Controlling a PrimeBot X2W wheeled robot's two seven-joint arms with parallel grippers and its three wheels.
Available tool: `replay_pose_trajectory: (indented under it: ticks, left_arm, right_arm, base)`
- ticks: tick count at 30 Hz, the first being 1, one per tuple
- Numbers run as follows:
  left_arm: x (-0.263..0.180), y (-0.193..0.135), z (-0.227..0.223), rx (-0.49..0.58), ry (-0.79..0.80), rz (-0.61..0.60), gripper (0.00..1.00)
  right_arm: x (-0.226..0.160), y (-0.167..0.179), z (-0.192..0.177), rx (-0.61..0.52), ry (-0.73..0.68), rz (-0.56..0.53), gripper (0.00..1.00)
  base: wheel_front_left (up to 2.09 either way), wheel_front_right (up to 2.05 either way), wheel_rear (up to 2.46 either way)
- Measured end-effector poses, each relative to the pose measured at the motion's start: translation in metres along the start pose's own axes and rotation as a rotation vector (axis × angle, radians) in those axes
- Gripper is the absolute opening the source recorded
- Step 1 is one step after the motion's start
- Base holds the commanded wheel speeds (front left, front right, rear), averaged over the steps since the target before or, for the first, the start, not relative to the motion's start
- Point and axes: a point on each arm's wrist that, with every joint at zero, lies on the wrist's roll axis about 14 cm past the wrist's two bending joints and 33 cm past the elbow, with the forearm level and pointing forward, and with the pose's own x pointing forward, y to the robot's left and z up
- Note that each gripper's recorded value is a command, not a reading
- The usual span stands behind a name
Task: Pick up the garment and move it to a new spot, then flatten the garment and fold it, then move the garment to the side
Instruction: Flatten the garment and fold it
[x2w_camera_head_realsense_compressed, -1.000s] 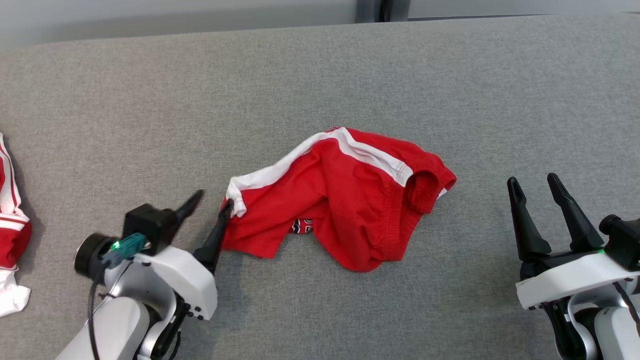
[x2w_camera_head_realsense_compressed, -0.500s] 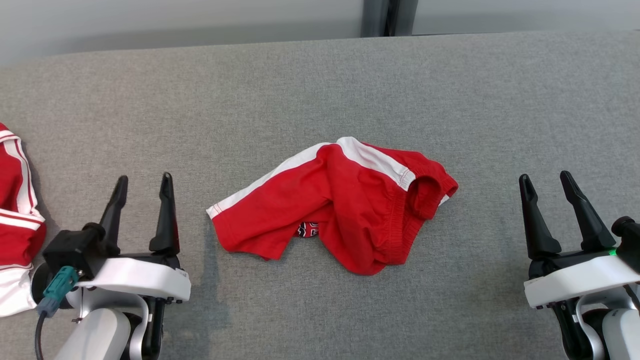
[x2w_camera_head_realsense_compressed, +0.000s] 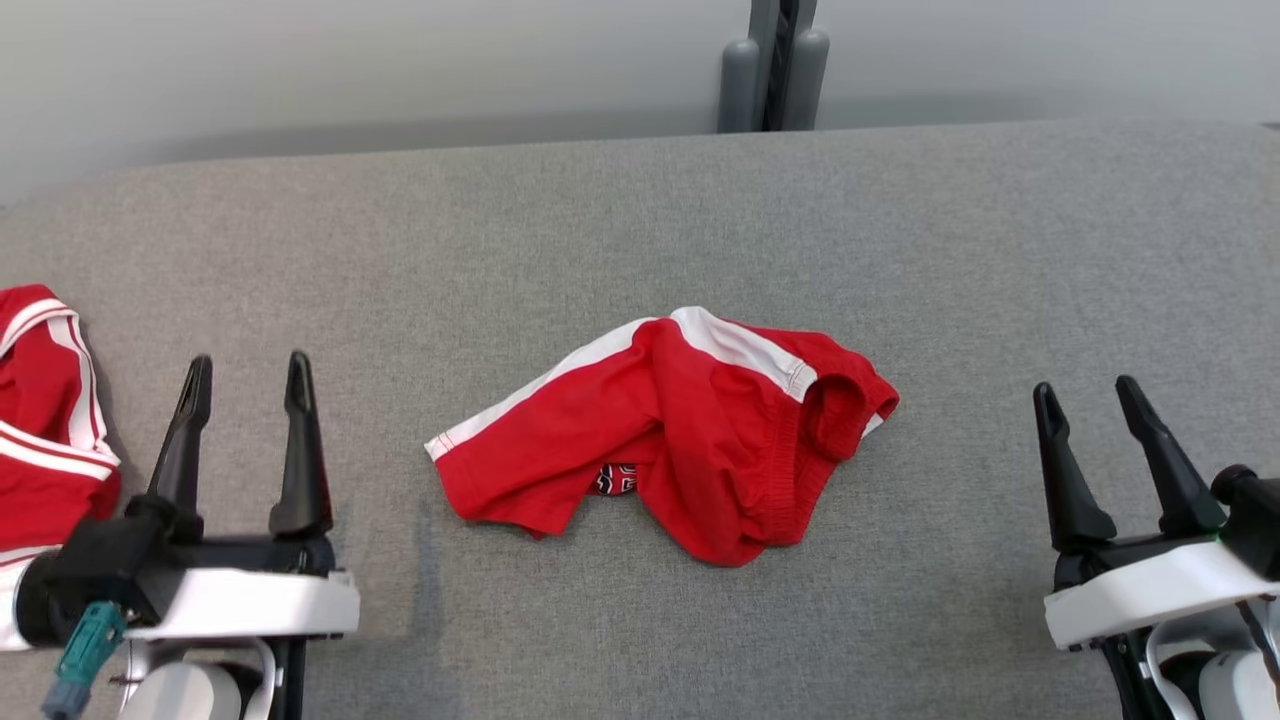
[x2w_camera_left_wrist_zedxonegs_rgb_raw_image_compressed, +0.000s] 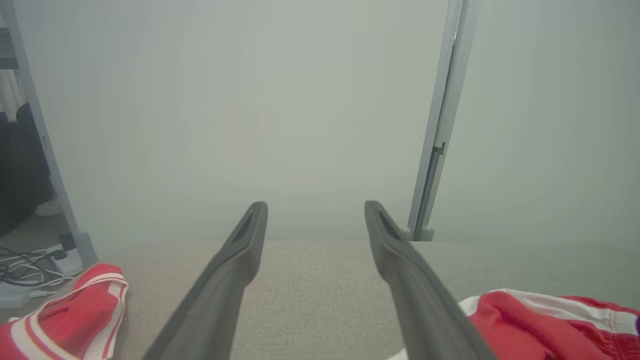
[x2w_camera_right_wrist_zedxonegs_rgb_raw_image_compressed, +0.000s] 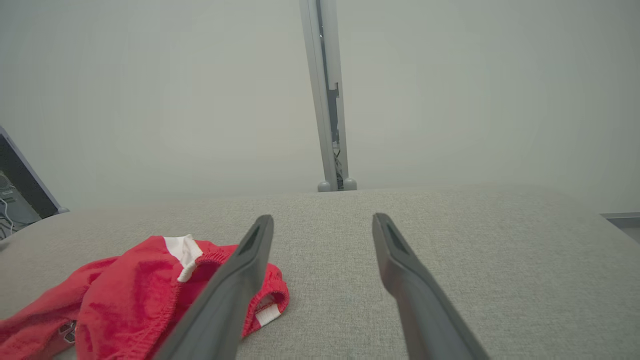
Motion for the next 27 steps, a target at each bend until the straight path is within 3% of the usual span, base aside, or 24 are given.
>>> replay_pose_trajectory:
  ticks: [9,23,27]
  left_arm:
    - [-0.028,0.004,-0.012,0.054,0.055,-0.039,1.0]
    - [-0.032,0.008,-0.016,0.043,0.072,-0.031,1.0]
    - [-0.028,-0.006,-0.033,0.009,0.153,-0.09,1.0]
  right_arm:
    - [-0.02,0.004,0.003,0.002,0.001,-0.009,1.0]
    - [-0.02,0.01,0.002,0.004,0.013,0.007,1.0]
    - [-0.016,0.011,-0.002,0.005,0.024,0.014,1.0]
  base:
    - [0.0,0.0,0.0]
    - [0.0,0.0,0.0]
    - [0.0,0.0,0.0]
